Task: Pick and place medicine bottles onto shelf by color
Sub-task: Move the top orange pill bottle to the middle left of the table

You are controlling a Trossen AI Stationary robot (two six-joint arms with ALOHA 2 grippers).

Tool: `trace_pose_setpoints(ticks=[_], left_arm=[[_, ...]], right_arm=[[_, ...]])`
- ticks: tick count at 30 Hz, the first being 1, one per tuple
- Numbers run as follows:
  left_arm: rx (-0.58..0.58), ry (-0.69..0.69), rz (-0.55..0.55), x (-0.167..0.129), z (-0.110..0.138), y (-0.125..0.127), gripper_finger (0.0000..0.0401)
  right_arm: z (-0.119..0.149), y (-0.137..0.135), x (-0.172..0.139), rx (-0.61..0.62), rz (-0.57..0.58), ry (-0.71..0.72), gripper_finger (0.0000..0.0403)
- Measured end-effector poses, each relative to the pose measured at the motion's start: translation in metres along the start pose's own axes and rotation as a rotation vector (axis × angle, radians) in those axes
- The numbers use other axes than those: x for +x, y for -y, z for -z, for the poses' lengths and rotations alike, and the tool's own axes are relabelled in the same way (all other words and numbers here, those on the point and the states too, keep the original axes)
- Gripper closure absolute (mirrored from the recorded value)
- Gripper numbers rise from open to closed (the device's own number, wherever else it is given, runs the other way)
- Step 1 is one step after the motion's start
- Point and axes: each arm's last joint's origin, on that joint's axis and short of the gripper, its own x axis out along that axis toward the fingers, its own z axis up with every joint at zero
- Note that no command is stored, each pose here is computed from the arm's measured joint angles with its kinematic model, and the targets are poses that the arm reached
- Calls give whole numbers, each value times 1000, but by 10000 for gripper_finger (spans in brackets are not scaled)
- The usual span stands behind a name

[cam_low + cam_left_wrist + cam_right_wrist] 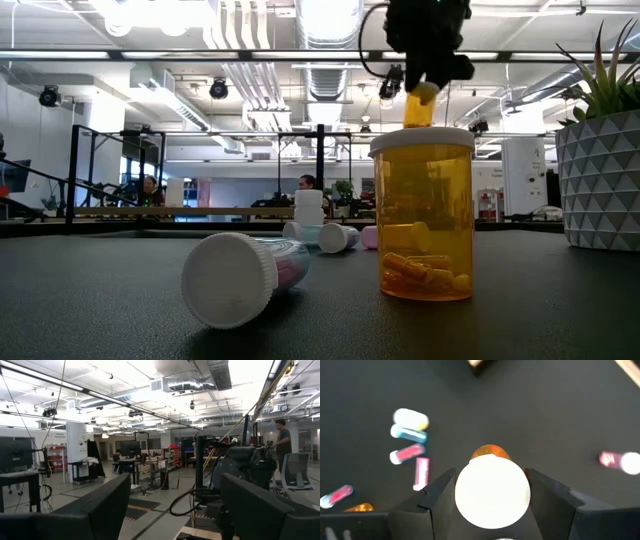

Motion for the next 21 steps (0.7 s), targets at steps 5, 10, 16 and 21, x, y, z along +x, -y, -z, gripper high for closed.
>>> trace_pose_setpoints(ticks=[5,10,16,21], left_arm=[[-49,-17,2,4,3,1,111],[-263,-43,0,9,9,3,111],[-336,-81,48,17,16,7,111],[-353,-114,127,23,22,11,111]], right_arm=[[-4,-15,-7,-100,-51,80,193],[-10,-28,-12,-189,-99,167,193],[-16,-44,-6,-265,-113,170,193],[-26,-61,-1,-283,-128,170,193]])
